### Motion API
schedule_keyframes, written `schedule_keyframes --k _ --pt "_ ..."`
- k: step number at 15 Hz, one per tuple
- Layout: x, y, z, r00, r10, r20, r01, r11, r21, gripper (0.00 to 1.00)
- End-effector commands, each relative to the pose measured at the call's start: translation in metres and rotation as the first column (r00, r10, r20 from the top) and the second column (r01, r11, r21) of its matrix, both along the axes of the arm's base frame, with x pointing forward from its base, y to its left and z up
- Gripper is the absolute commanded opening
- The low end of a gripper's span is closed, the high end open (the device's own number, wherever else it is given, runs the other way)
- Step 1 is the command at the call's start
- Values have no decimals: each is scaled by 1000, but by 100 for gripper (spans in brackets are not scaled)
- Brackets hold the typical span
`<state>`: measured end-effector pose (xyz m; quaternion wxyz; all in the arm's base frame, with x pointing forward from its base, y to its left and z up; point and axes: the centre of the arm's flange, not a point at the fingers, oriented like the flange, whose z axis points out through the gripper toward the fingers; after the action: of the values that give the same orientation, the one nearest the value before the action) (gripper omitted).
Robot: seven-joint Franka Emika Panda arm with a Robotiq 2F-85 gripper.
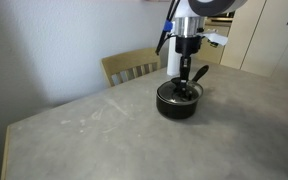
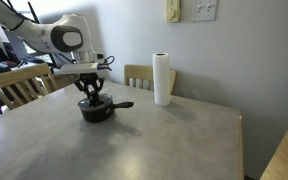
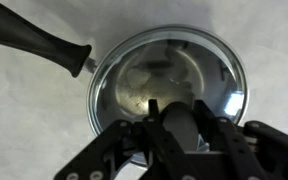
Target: Place the glass lid on the black saucepan
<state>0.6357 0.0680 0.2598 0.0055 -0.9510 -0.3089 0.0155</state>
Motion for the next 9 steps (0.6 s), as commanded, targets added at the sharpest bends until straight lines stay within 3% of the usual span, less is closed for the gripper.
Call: schedule_keyframes --k 1,9 --pt "-5 -7 5 998 -56 29 56 998 3 14" --pt "-5 -6 9 990 -141 16 140 990 33 14"
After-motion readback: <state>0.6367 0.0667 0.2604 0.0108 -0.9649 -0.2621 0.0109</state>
